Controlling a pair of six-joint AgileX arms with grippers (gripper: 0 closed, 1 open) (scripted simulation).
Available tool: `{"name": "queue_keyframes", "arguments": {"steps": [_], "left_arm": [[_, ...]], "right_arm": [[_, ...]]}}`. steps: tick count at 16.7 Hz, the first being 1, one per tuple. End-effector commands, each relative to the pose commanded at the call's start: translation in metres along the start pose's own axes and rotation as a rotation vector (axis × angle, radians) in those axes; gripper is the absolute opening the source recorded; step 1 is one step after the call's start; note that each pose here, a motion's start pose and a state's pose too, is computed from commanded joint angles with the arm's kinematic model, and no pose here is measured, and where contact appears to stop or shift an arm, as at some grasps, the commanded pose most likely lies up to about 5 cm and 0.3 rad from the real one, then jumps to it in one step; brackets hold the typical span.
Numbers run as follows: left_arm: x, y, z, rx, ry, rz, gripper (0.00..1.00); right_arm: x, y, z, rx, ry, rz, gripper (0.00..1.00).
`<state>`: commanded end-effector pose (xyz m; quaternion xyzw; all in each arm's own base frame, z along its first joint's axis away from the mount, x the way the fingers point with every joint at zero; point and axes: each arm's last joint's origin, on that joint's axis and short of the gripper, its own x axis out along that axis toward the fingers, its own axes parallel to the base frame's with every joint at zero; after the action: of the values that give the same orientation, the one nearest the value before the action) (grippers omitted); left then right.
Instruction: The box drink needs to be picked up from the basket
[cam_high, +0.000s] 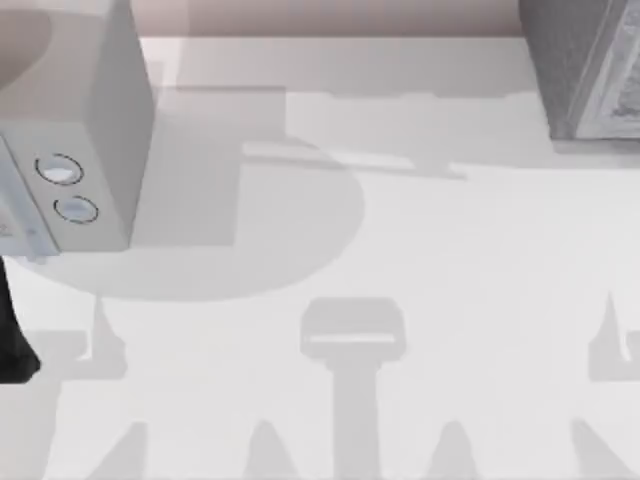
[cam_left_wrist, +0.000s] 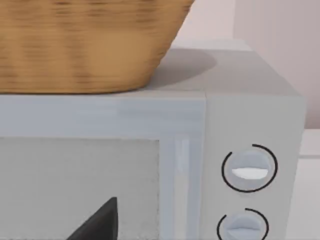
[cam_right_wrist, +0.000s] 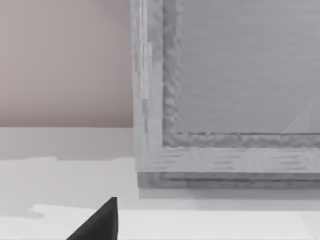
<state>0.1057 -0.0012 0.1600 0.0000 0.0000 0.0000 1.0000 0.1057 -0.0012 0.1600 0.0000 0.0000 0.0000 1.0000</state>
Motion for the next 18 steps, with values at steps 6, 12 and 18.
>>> {"name": "queue_keyframes", "arguments": {"steps": [6, 12, 18], "left_arm": [[0.004, 0.002, 0.014, -0.005, 0.016, -0.003, 1.00], [0.030, 0.014, 0.077, -0.001, -0.014, -0.015, 1.00], [0.095, 0.047, 0.134, 0.009, -0.035, -0.020, 1.00]], "right_arm": [[0.000, 0.000, 0.000, 0.000, 0.000, 0.000, 1.00], [0.000, 0.000, 0.000, 0.000, 0.000, 0.000, 1.00], [0.000, 0.000, 0.000, 0.000, 0.000, 0.000, 1.00]]}}
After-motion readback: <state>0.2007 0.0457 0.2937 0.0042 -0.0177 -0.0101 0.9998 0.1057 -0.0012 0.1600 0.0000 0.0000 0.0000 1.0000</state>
